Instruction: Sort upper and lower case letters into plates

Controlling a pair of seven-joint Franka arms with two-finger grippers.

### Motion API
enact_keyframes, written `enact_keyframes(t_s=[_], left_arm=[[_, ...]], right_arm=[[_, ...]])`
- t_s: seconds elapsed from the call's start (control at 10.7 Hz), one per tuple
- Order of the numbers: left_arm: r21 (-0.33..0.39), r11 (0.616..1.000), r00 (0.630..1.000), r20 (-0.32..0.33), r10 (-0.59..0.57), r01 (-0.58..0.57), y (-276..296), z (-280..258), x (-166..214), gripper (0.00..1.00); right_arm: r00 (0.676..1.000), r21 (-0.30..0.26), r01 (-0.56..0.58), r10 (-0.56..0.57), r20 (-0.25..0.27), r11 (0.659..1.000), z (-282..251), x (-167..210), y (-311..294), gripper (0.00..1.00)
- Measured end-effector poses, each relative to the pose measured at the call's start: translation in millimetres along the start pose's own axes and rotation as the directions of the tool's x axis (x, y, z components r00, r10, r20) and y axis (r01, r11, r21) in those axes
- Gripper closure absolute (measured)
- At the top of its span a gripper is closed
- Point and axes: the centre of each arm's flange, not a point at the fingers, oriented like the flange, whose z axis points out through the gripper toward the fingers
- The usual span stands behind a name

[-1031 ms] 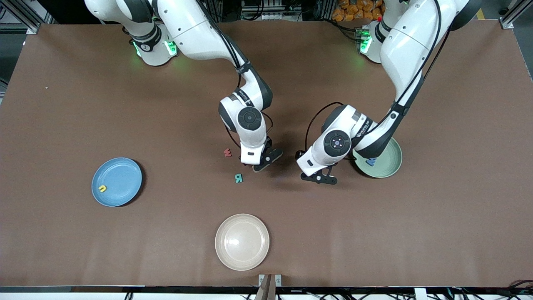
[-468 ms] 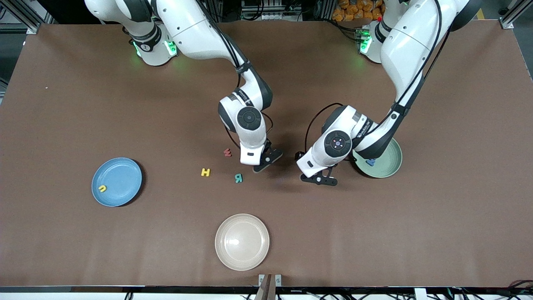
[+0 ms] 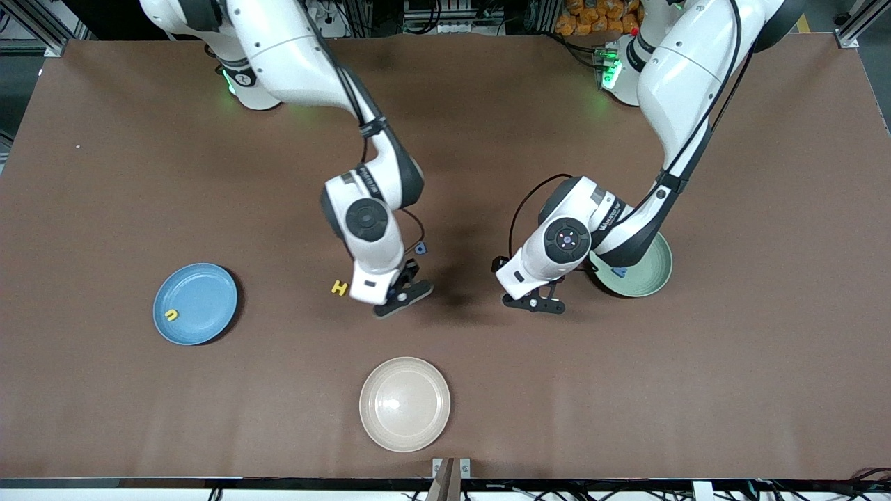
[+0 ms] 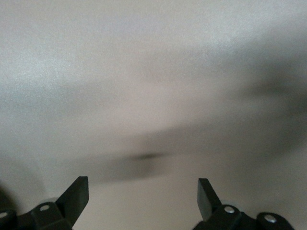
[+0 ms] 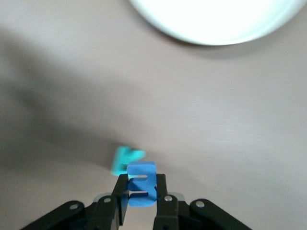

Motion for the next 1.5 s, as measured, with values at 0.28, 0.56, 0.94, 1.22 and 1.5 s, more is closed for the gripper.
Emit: enact_keyframes(t_s=[0.28,0.56,0.94,1.22,1.5], left_arm=[[0.004,0.992,0.985,-0.115,0.129,-0.129,64,-22,-7,0.0],[-0.047,0.974,0.946,-0.253,0.201,-0.22,117,-39,-17,0.0],[-0.017,0.94,0.862,-0.404,0.306,-0.342,172,-52,-34,0.0],[0.033,0.889,0.732,-0.554,0.397,-0.457,226,-86,-53,0.0],[0.108,0.846,0.58,-0.682,0.445,-0.523,263,-88,-74,0.0]], right_arm=[[0.985,-0.059,-0.15,0.154,0.072,0.987,-25,-8,118,0.72],[0.95,-0.11,-0.272,0.285,0.126,0.956,-21,-33,211,0.72],[0.928,-0.099,-0.314,0.327,0.179,0.944,-11,-87,353,0.72],[0.915,-0.088,-0.338,0.349,0.2,0.937,-7,-123,417,0.72],[0.903,-0.083,-0.36,0.37,0.221,0.929,9,-145,446,0.72]])
